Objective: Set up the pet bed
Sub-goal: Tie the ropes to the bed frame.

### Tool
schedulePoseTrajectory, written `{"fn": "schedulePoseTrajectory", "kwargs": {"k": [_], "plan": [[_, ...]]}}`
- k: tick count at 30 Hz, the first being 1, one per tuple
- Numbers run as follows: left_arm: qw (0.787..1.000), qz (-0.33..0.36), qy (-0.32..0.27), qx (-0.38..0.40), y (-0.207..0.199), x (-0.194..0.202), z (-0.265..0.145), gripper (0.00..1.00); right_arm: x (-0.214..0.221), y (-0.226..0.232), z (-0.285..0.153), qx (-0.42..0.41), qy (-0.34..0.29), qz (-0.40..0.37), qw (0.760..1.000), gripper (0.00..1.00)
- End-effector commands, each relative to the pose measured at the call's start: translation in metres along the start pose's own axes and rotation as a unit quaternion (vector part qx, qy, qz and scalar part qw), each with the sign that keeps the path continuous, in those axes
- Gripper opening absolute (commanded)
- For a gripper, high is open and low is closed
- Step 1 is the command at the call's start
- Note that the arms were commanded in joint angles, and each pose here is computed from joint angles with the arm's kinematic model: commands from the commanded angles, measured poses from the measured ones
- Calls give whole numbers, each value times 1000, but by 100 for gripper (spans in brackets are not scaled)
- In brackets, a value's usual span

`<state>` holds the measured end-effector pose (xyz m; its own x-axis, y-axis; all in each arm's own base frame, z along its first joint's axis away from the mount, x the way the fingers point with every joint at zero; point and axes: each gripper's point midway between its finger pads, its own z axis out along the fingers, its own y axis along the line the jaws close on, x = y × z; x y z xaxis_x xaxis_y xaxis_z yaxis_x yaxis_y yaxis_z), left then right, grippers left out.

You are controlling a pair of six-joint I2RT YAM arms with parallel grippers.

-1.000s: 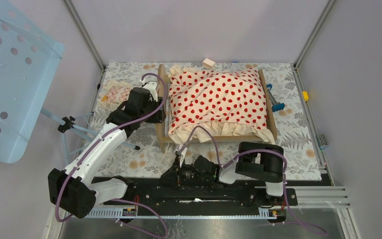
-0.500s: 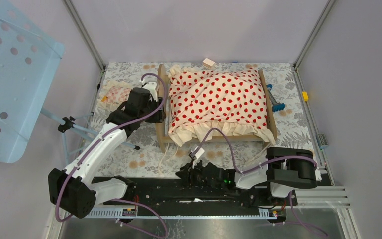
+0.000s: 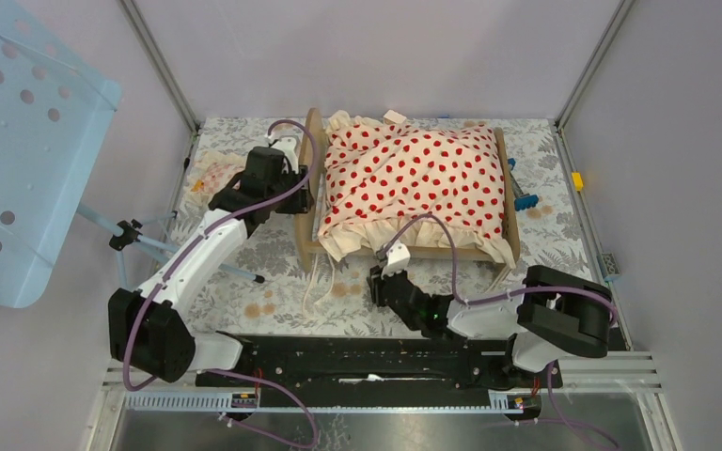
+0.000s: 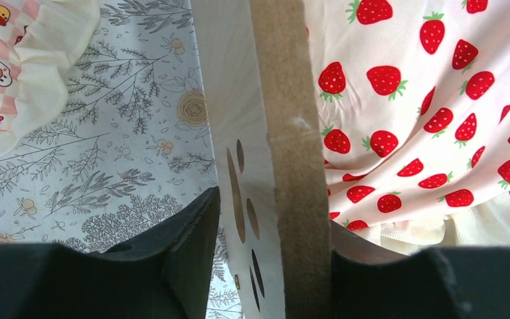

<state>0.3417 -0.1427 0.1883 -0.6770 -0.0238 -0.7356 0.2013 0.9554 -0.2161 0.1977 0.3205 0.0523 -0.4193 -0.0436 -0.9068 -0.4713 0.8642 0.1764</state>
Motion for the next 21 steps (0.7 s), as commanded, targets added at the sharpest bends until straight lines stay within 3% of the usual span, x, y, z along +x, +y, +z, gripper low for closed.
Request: {"fn": "schedulePoseTrajectory", "kwargs": {"k": [1,4,7,11,21], "plan": [[1000,3,-22,5,-1,-19,4,46,-48,-27,16,50,-47,-1,998,35],[999,3,-42,14,-5,-26,-10,51,-61,-27,21,42,-54,-10,998,37],[998,-2,-59,17,-6,-28,-28,69,-63,-11,21,4,-48,-14,999,43],[997,-24,-77,22,-7,-21,-53,81,-54,3,15,-40,-39,11,998,44],[989,-127,-78,14,5,39,-85,85,-31,98,-4,-116,-27,10,993,57]]}}
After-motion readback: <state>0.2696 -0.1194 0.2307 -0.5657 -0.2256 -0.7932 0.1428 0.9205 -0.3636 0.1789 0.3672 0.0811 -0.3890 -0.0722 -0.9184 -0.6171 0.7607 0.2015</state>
